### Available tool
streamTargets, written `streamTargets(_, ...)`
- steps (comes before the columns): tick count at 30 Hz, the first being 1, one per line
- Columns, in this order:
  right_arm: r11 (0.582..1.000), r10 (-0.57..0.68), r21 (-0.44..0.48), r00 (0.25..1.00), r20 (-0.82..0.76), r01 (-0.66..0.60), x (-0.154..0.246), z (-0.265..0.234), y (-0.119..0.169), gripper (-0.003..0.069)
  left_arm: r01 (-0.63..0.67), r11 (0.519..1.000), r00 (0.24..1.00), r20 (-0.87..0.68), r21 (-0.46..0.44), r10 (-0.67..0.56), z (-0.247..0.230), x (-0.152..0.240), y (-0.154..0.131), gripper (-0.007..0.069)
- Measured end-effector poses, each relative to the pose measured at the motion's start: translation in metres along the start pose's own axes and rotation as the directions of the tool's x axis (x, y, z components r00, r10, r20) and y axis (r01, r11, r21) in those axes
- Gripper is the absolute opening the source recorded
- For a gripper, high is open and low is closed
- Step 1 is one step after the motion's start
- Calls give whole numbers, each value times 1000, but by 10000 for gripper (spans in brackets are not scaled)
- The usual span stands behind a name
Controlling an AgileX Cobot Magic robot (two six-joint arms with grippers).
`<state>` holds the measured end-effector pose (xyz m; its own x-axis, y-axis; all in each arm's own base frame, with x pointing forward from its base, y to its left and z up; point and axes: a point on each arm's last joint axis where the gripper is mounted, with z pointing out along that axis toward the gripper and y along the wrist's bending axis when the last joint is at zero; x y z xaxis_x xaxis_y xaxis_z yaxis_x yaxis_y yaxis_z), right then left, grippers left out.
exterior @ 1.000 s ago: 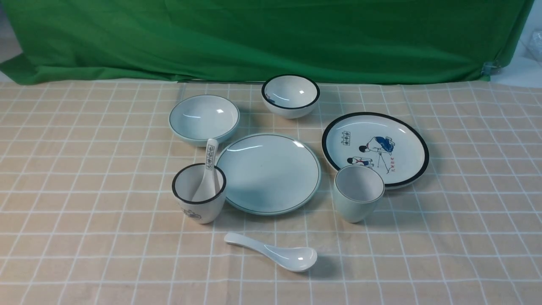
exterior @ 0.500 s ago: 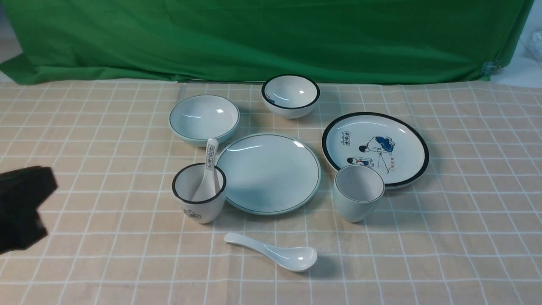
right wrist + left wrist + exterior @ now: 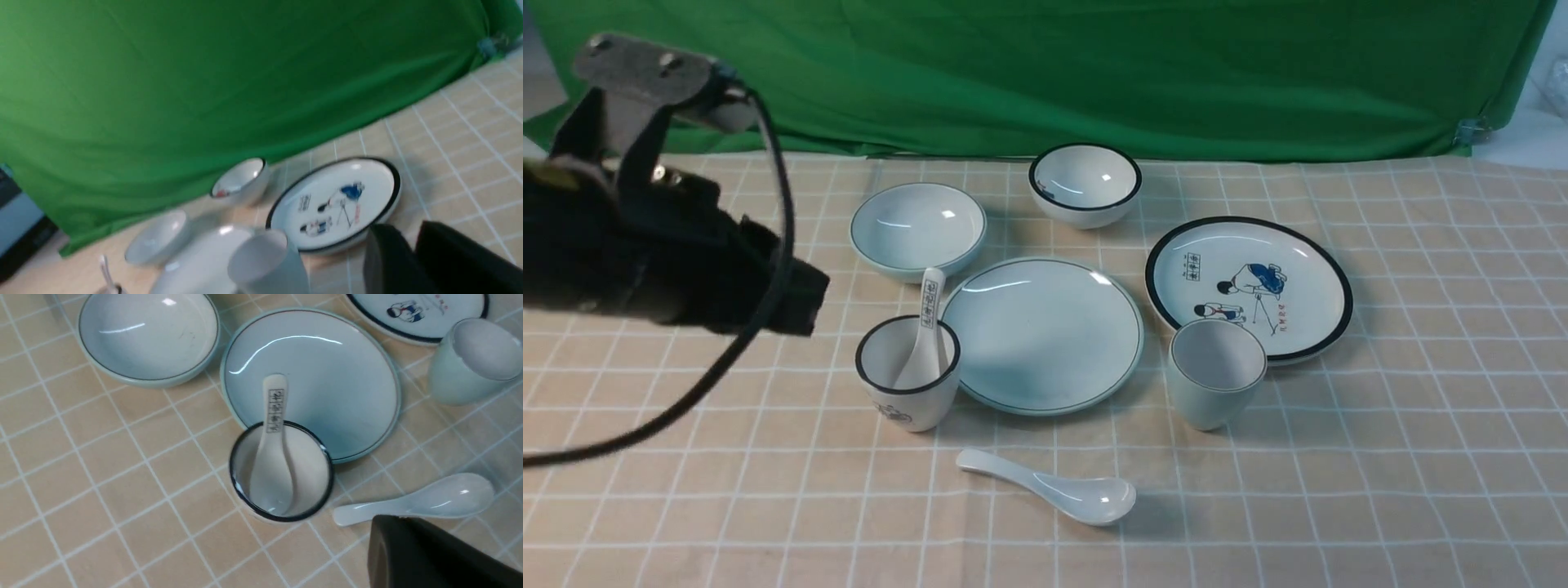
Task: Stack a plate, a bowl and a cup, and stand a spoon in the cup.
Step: Use the left arm to grab a blue rice bowl
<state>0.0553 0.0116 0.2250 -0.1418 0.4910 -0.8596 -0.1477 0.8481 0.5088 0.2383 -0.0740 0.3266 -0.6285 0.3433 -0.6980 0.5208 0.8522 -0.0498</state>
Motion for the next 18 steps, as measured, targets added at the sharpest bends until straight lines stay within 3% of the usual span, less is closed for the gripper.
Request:
streamTargets(1,997,-80,1,993,-82,81,-13,0,10,82,-37,999,998,-46,-8,37,14,-12,9,21)
streamTargets(4,953,-301,-59,920,-250,296,-47,3,37,52,-126,992,980,-156,-2,125,53,-36,29,21)
streamTargets(8,861,-504,-184,743,-441,475,-75,18,63,48,-269,963,918,-296,15,262,116,-57,59,45)
streamTargets(10,840,-534,-213,697,-478,498,-77,22,67,49,-326,945,894,-317,27,317,127,-64,65,66)
streamTargets(14,815,-560,-253,597,-574,521,-74,38,70,47,-528,836,752,-377,147,541,168,-73,83,211)
streamTargets(18,812,-559,-258,572,-601,523,-71,41,69,47,-654,732,645,-365,192,672,187,-73,92,335)
